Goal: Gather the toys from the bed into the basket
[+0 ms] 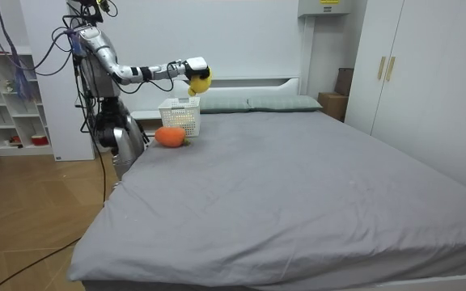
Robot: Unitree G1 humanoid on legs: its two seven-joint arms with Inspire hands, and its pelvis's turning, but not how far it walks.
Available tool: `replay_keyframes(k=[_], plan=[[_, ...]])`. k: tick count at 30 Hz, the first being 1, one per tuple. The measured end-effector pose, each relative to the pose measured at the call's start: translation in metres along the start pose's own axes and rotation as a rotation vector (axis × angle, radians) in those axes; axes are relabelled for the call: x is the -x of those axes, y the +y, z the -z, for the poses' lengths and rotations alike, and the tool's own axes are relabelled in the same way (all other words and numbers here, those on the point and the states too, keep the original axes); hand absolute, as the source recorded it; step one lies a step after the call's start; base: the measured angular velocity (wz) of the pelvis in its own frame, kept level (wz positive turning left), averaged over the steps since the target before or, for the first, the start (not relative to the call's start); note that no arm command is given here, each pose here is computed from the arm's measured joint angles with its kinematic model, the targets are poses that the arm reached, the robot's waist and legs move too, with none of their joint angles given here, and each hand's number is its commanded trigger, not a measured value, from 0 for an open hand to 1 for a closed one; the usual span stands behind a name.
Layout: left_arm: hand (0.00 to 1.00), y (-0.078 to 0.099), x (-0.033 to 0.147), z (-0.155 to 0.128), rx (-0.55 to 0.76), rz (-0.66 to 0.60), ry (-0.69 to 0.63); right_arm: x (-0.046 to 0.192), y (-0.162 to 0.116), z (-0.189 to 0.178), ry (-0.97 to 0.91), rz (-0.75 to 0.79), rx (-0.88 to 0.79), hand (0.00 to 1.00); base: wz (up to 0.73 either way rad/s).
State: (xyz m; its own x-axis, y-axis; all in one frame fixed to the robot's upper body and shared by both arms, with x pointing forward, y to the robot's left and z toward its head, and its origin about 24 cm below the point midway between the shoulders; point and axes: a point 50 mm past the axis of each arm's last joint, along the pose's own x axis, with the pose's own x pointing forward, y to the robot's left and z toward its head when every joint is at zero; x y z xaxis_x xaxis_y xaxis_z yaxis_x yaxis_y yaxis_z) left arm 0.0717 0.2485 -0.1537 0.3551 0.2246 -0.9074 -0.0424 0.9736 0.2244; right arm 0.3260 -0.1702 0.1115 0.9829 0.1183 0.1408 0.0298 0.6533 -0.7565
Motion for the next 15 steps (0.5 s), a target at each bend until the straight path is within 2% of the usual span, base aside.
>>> replay_keyframes(k=[5,9,15], plan=[[0.00,-0.003,0.002,-0.004,-0.001,0.005,-0.033,0.000,0.011,-0.007,-0.013,-0.054,-0.022,1.00,0.05],[0.00,0.002,0.004,0.007,-0.022,-0.013,0.000,0.000,0.021,-0.017,-0.029,-0.086,-0.010,1.00,0.15],[0.00,-0.001,0.004,0.013,-0.059,-0.007,0.048,0.000,0.041,-0.035,-0.060,-0.154,0.026,1.00,0.30]])
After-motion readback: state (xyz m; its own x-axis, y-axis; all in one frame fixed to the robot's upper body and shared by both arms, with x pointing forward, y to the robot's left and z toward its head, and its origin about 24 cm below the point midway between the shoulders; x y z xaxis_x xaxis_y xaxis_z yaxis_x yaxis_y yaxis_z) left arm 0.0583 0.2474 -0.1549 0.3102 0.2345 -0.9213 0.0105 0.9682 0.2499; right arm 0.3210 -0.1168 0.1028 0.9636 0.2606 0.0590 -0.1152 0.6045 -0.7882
